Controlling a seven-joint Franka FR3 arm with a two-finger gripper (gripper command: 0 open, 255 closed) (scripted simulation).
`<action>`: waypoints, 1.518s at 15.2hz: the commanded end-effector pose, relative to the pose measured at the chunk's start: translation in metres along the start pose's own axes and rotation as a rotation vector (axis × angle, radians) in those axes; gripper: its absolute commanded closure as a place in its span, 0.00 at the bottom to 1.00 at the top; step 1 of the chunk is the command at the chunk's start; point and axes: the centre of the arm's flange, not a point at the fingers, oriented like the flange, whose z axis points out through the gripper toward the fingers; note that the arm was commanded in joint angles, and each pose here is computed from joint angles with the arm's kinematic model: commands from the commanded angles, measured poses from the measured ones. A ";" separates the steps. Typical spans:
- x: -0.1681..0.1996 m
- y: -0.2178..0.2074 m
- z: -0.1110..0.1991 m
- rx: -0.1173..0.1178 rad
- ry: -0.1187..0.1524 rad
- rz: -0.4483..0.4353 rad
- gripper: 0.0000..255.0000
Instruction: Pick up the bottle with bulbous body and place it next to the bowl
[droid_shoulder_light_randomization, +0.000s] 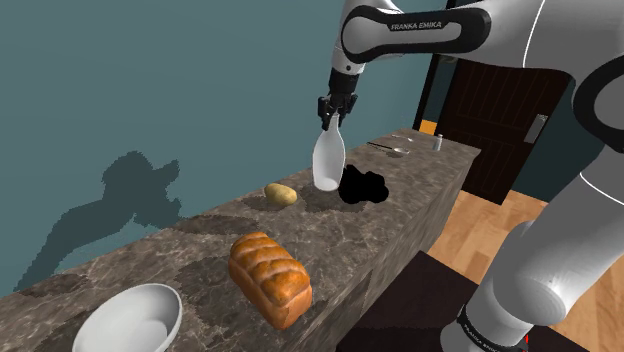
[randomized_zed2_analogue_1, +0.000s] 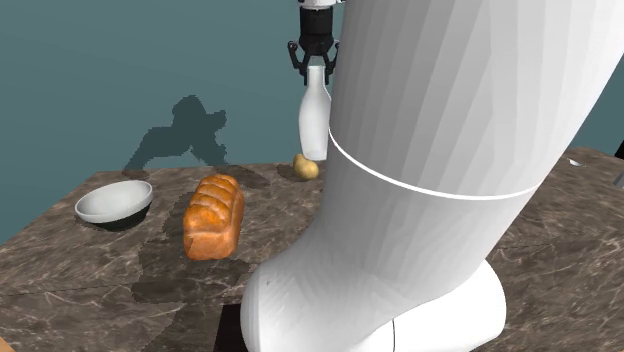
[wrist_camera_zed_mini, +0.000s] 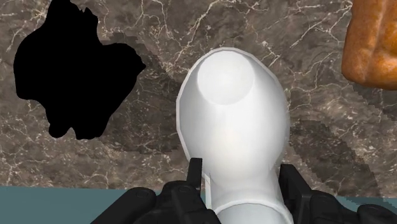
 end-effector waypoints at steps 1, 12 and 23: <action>0.002 -0.001 -0.010 0.000 0.000 0.000 1.00; 0.014 0.000 -0.067 0.000 0.000 0.000 1.00; 0.025 0.001 -0.120 0.000 0.000 0.000 1.00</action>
